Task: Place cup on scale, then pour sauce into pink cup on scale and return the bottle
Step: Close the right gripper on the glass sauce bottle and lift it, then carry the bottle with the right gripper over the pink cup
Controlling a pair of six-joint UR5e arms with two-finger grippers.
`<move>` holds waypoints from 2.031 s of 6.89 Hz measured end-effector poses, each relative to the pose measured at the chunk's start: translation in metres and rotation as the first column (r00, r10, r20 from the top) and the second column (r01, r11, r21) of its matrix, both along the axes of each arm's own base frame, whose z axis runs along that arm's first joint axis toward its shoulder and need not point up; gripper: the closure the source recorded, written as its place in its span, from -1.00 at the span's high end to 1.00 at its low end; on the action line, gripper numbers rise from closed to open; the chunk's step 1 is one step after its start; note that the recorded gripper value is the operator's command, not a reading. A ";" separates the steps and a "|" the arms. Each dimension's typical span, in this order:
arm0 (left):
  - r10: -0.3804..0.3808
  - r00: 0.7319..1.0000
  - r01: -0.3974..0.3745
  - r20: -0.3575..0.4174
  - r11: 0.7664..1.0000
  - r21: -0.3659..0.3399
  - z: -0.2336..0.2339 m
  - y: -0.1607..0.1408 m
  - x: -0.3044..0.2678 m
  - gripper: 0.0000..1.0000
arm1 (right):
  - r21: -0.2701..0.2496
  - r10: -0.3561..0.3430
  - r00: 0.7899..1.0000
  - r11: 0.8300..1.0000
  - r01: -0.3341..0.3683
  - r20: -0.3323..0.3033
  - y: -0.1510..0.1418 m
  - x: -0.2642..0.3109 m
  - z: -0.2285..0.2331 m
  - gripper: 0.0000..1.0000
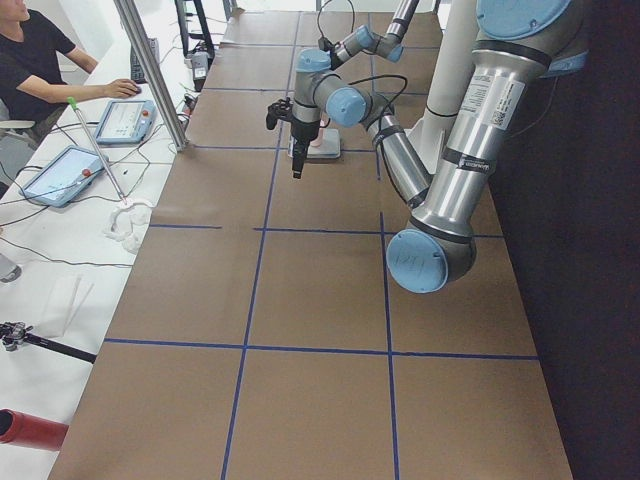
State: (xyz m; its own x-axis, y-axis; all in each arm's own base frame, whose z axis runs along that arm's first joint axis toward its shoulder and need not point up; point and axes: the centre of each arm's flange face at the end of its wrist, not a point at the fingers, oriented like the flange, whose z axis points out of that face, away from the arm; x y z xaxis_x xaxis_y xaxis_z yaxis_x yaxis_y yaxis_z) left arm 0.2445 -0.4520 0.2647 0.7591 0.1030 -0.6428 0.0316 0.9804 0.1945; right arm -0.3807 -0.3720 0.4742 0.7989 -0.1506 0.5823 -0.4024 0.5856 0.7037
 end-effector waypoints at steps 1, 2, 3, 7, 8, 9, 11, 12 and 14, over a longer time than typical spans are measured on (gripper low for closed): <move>0.000 1.000 0.000 -0.002 1.000 0.002 -0.001 0.001 -0.001 1.00 | 0.000 0.001 1.000 1.000 -0.001 0.003 -0.001 0.000 -0.001 -0.84; -0.001 1.000 0.001 -0.004 1.000 0.005 -0.002 0.002 -0.002 1.00 | 0.001 0.002 1.000 1.000 -0.002 0.004 -0.001 0.000 -0.002 -1.00; 0.000 1.000 0.000 -0.005 1.000 0.006 -0.003 0.002 -0.002 1.00 | 0.001 0.004 1.000 1.000 -0.004 0.009 -0.003 0.001 -0.003 -1.00; -0.001 1.000 0.001 -0.015 1.000 0.013 -0.007 0.006 -0.005 1.00 | 0.010 -0.061 0.993 0.998 0.060 0.105 -0.025 0.046 -0.058 -1.00; -0.002 1.000 0.002 -0.015 1.000 0.015 -0.007 0.007 -0.007 1.00 | 0.041 -0.087 0.992 0.996 0.084 0.088 -0.023 0.055 -0.075 -1.00; -0.004 1.000 0.004 -0.015 1.000 0.015 -0.007 0.007 -0.008 1.00 | 0.078 -0.108 0.992 0.992 0.103 0.058 -0.021 0.062 -0.095 -1.00; -0.005 1.000 0.006 -0.014 1.000 0.016 -0.007 0.006 -0.009 1.00 | 0.117 -0.112 0.993 0.987 0.107 0.043 -0.019 0.068 -0.120 -1.00; -0.003 1.000 0.003 -0.009 1.000 0.022 -0.005 0.004 -0.012 1.00 | 0.134 -0.103 0.994 0.986 0.099 0.023 -0.022 0.063 -0.124 -1.00; 0.013 1.000 -0.015 0.023 0.999 0.052 0.008 -0.003 -0.032 1.00 | 0.221 -0.098 0.988 0.967 0.123 -0.121 -0.033 0.044 -0.131 -1.00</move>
